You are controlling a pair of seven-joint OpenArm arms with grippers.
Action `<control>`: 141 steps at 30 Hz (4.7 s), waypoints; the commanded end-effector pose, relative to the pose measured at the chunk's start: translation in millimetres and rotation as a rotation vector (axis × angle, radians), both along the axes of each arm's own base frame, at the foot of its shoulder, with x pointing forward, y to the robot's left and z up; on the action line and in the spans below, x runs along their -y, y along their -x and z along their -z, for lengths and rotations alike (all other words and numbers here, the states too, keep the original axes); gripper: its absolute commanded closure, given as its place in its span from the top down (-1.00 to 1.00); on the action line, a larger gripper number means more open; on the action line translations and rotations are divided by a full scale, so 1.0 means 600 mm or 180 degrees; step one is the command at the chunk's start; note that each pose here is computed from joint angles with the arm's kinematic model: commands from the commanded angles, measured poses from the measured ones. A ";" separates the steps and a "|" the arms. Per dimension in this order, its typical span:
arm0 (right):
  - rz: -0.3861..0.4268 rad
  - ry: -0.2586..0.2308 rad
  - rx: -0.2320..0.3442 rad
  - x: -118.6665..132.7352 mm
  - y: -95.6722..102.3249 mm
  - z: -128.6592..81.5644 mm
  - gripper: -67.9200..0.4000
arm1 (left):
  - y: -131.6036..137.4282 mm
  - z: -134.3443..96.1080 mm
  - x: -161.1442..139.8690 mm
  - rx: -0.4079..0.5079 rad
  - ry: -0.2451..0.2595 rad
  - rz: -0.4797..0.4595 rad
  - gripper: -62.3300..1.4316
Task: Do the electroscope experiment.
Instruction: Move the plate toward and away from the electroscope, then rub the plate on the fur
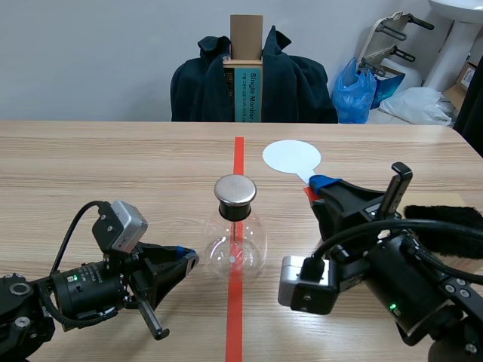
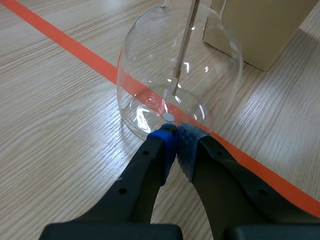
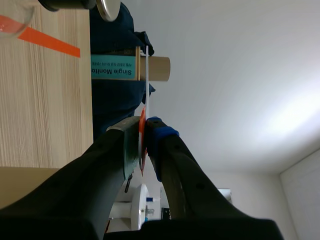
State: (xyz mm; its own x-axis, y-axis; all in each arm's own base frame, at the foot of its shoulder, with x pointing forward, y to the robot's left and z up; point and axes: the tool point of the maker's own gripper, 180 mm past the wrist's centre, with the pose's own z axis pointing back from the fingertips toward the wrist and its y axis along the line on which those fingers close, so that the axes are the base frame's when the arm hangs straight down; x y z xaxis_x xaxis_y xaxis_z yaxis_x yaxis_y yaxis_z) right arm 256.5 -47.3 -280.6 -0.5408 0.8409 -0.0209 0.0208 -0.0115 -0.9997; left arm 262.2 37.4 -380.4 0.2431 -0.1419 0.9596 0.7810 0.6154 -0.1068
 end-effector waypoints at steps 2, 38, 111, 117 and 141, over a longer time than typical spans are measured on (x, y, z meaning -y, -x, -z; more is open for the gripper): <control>-0.0098 0.0006 0.0096 -0.003 -0.004 -0.012 -0.97 | -0.014 -0.022 0.004 0.0121 0.0078 0.0005 -0.87; -0.0871 0.0034 0.0085 -0.058 0.045 -0.009 -0.97 | -0.014 -0.022 0.004 0.0121 0.0078 0.0005 -0.87; 0.1597 -0.0639 0.1052 0.339 0.085 -0.238 -0.97 | 0.120 -0.159 -0.091 0.0393 0.0075 0.0170 1.00; 0.1637 -0.0723 0.0854 0.345 0.081 -0.222 -0.97 | 0.150 -0.194 -0.107 0.0451 0.0159 0.0055 1.00; 0.1640 -0.0486 -0.0063 0.345 0.075 0.012 -0.97 | 0.151 -0.198 -0.109 0.0485 0.0136 0.0047 1.00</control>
